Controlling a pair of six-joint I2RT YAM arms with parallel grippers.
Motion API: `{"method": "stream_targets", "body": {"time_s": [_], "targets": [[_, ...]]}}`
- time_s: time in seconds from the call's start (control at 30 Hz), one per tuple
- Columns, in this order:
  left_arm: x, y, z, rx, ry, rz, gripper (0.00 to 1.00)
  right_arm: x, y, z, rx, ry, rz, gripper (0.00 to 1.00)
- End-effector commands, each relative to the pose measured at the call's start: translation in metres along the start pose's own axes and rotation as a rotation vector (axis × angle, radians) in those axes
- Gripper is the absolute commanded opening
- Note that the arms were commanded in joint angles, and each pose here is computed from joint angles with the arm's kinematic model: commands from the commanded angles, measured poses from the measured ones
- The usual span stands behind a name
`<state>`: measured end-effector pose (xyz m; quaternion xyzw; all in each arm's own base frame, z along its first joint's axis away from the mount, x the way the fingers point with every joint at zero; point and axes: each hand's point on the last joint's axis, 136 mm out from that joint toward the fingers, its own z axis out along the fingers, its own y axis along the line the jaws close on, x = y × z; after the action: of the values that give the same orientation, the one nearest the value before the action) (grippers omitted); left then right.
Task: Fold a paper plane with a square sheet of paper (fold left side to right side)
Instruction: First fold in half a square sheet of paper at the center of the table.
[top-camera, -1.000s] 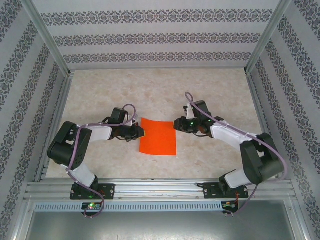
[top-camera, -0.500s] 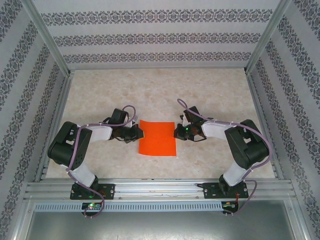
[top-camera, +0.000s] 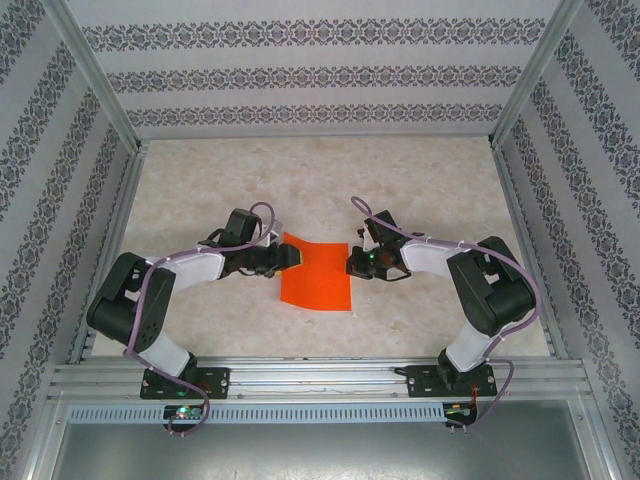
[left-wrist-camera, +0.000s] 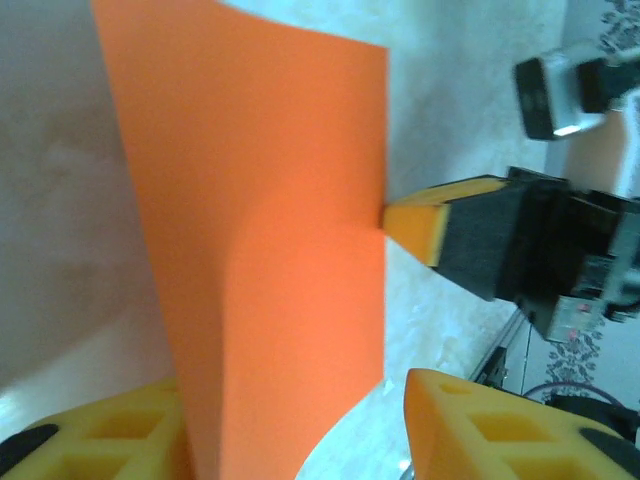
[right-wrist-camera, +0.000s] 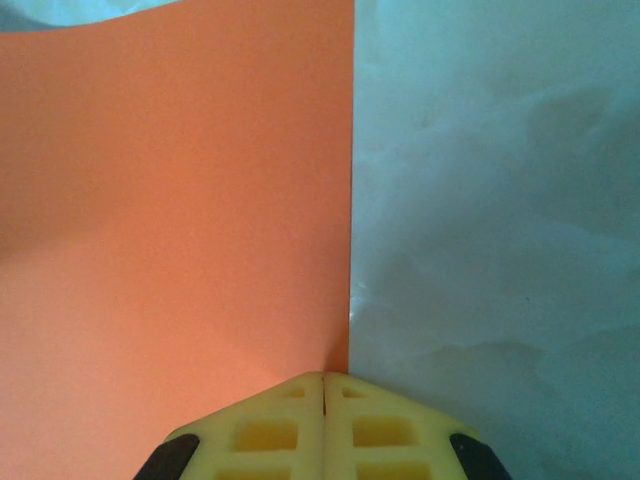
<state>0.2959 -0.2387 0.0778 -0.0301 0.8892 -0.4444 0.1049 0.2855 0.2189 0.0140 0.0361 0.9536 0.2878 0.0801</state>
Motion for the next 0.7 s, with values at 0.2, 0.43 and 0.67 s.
{"method": "stream_targets", "body": {"time_s": [0.2, 0.43, 0.67], "targets": [[0.001, -0.045, 0.016, 0.085, 0.047, 0.06, 0.62, 0.016, -0.027, 0.01, 0.122, 0.047, 0.009, 0.0], [0.003, -0.051, 0.038, 0.097, 0.079, 0.075, 0.63, 0.013, -0.017, 0.009, 0.074, 0.023, 0.006, 0.0], [0.008, -0.041, 0.053, 0.063, 0.104, 0.07, 0.46, 0.009, -0.006, 0.007, 0.034, 0.006, -0.002, 0.0]]}}
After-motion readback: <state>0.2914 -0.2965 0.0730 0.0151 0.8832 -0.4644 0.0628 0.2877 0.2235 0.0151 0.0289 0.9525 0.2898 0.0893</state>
